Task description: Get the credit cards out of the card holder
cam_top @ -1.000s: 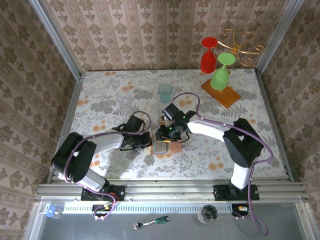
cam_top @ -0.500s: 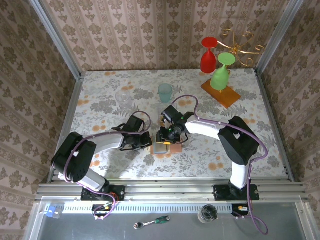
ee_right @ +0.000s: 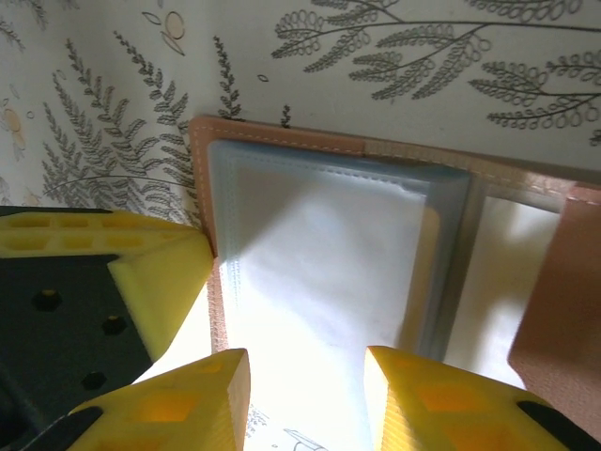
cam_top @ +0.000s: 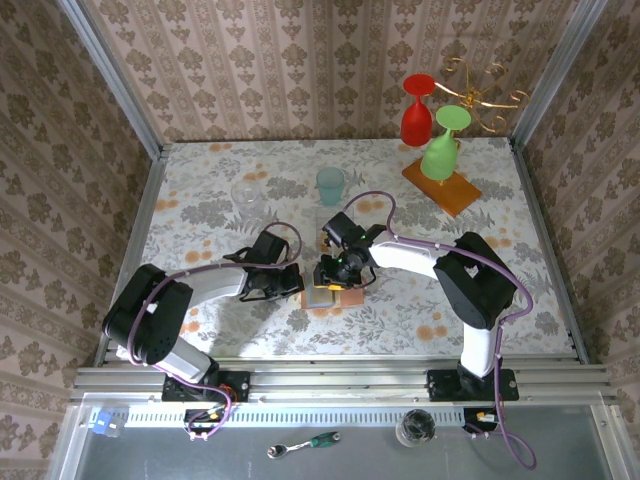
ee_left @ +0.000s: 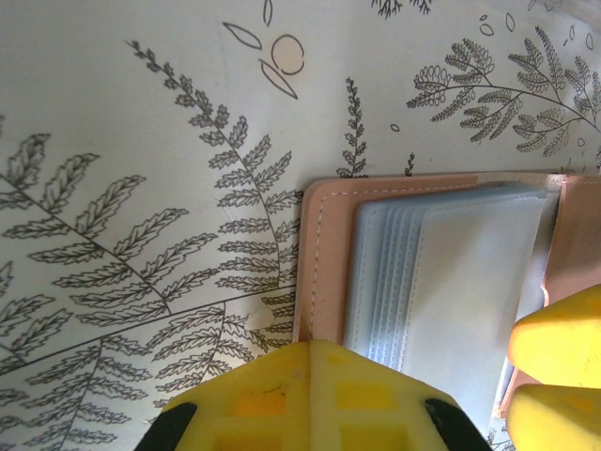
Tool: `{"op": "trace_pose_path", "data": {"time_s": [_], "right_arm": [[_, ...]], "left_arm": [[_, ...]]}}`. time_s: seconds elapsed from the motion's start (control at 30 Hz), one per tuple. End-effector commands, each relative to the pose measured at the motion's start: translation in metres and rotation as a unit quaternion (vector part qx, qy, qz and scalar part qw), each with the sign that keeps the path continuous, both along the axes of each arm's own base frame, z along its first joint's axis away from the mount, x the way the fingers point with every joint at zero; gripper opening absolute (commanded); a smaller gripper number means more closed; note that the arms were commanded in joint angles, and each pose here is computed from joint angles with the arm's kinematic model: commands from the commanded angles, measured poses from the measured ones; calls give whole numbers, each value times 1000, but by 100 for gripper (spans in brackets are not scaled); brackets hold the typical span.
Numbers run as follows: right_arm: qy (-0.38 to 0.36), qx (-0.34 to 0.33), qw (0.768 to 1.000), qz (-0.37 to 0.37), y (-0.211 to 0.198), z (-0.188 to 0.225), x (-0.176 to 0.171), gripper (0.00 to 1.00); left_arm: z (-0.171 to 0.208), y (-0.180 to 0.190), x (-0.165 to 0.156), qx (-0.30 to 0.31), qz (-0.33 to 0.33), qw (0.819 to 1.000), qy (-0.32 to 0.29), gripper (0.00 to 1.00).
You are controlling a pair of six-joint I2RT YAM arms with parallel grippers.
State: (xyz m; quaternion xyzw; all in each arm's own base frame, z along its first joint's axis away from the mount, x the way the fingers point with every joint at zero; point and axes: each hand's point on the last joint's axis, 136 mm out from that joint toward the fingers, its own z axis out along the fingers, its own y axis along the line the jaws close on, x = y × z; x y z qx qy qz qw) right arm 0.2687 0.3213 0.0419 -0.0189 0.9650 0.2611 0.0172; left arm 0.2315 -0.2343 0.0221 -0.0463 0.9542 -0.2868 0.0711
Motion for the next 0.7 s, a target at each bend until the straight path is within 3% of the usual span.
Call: {"op": "trace_pose_path", "data": {"time_s": [0.0, 0.67], "right_arm": [[9, -34, 999, -2, -13, -11, -8, 39], [5, -50, 999, -5, -25, -13, -9, 36]], "left_arm": [[-9, 9, -7, 16, 2, 1000, 19, 0], [-8, 9, -7, 18, 1, 1000, 19, 0]]}}
